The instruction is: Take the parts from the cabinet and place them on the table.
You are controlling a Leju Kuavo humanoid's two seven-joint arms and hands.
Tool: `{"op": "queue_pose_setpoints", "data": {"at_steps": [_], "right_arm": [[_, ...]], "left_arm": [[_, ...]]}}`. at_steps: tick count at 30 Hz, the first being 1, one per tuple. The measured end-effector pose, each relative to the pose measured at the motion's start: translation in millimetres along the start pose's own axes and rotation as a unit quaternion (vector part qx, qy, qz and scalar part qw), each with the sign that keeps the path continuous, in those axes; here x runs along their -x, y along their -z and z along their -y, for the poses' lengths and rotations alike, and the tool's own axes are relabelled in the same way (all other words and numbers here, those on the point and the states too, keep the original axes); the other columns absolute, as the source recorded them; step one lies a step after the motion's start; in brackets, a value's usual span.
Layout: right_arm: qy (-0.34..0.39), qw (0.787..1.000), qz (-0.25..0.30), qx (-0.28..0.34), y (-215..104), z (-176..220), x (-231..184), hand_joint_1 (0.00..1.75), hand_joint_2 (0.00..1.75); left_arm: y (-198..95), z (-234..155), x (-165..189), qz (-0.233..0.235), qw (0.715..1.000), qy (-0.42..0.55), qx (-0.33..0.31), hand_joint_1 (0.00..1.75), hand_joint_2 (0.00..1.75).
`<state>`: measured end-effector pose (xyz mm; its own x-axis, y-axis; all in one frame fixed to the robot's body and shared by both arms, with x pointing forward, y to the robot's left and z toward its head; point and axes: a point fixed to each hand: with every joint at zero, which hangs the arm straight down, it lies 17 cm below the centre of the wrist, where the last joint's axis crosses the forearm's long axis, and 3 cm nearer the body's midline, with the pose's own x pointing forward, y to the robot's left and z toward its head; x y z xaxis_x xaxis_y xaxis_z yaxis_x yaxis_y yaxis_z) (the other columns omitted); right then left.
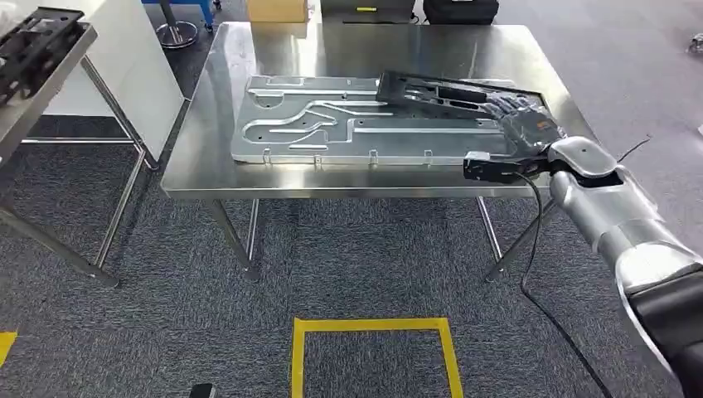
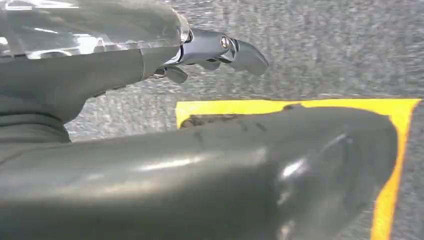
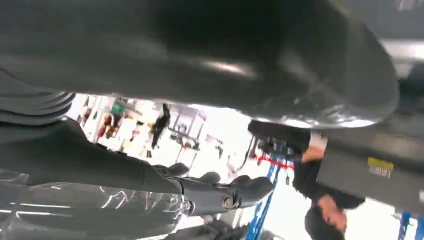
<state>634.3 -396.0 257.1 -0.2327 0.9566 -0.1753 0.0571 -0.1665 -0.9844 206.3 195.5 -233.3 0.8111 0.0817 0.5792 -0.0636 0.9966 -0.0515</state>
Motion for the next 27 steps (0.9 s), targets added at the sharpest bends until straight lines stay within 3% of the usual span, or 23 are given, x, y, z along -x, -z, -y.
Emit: {"op": "queue_pose_setpoints", "data": {"at_steps": [6,18,27], "right_arm": [[0.009,1.000,0.000,0.000,-3.1,-13.3,-5.5,0.00,0.00],[0.075,0.995,0.039,-0.054,-27.7,-102.9,-72.5,0.00,0.00],[0.086,0.993,0.042,-0.066,-51.9,-145.6,-91.5,0.00,0.00]], "left_arm": [[1.3,1.8,-4.5,0.003,1.000,0.007,0.004,0.00,0.00],[1.1,-3.5,-1.8,0.002,1.000,0.012,0.000,0.00,0.00],[0.3,-12.0,4.3,-0.003,1.000,0.020,-0.011,0.00,0.00]]}}
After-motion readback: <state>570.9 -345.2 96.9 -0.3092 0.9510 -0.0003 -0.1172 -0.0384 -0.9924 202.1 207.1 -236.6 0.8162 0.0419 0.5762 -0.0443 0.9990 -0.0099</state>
